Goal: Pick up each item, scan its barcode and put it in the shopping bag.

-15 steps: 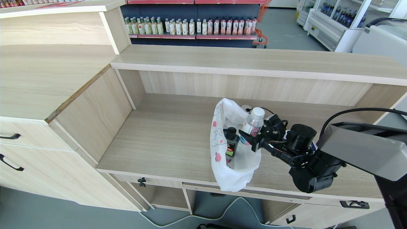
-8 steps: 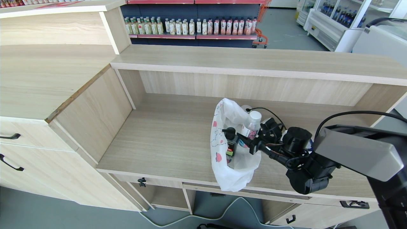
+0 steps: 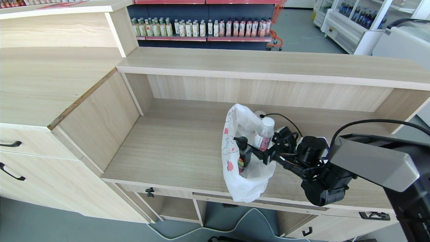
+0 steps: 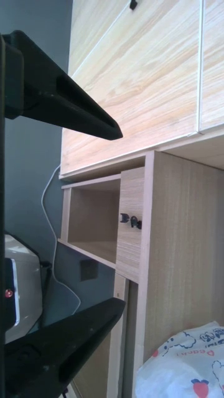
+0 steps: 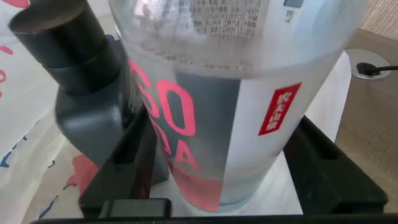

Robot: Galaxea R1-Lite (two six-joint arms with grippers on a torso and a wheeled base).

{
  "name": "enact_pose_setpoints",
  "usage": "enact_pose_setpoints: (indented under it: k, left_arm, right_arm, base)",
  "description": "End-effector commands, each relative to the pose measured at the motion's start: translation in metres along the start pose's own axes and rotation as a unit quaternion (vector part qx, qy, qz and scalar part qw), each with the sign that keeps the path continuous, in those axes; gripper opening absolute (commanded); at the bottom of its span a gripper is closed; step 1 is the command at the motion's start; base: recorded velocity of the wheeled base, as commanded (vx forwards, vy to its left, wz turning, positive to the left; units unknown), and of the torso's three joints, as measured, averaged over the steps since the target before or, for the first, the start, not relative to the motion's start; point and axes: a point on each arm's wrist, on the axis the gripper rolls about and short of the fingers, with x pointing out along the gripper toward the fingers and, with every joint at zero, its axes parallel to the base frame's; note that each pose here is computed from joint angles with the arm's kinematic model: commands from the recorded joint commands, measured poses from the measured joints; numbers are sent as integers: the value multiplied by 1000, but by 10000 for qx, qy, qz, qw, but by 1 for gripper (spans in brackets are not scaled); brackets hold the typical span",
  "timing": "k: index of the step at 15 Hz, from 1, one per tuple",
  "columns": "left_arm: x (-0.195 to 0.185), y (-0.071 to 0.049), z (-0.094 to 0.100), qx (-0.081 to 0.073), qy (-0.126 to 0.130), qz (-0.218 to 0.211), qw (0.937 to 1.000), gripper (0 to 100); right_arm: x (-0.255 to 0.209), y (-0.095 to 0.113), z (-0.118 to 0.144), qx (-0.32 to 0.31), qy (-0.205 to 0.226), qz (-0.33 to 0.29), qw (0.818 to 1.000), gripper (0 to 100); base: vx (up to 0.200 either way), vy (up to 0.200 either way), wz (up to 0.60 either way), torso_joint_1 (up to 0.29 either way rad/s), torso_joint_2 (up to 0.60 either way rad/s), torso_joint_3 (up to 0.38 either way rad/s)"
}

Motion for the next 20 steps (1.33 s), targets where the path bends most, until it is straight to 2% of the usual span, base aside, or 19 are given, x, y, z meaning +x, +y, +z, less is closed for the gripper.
enact_pose_setpoints:
  k: [1, 3, 4, 5, 6, 8, 10, 14, 16, 18, 20]
  left_arm:
    - [0, 0, 0, -1, 0, 8, 10000, 100]
    - [0, 0, 0, -1, 0, 0, 10000, 100]
    - [0, 0, 0, -1, 0, 0, 10000, 100]
    - [0, 0, 0, -1, 0, 0, 10000, 100]
    - [0, 0, 0, -1, 0, 0, 10000, 100]
    - [0, 0, 0, -1, 0, 0, 10000, 100]
    - [0, 0, 0, -1, 0, 0, 10000, 100]
    - [0, 0, 0, -1, 0, 0, 10000, 100]
    - [0, 0, 0, -1, 0, 0, 10000, 100]
    - [0, 0, 0, -1, 0, 0, 10000, 100]
    - [0, 0, 0, -1, 0, 0, 10000, 100]
  right_arm:
    - [-2, -3, 13, -18, -124, -38, 9999, 100]
    - [-7, -9, 45, -76, -417, -109, 9990, 100]
    - [-19, -10, 79, -183, -672, -158, 9974, 100]
    - [-30, -12, 93, -225, -724, -213, 9969, 100]
    - [-56, -12, 112, -251, -698, -316, 9967, 100]
    - [-100, -13, 131, -262, -563, -555, 9965, 100]
    - [-169, -7, 154, -419, -355, -1004, 9934, 100]
    - [-212, -7, 188, -572, -311, -1480, 9868, 100]
    - [-231, 3, 199, -462, -132, -1595, 9860, 100]
    - [-256, 16, 202, -135, 423, -2130, 9760, 100]
    - [-285, 39, 200, 292, 922, -2682, 9585, 100]
  base:
    - [0, 0, 0, 0, 0, 0]
    - [0, 0, 0, 0, 0, 0]
    - [0, 0, 0, 0, 0, 0]
    - [0, 0, 0, 0, 0, 0]
    - [0, 0, 0, 0, 0, 0]
    - [0, 0, 0, 0, 0, 0]
    - [0, 0, 0, 0, 0, 0]
    - [0, 0, 0, 0, 0, 0]
    - [0, 0, 0, 0, 0, 0]
    - [0, 0, 0, 0, 0, 0]
    - [0, 0, 0, 0, 0, 0]
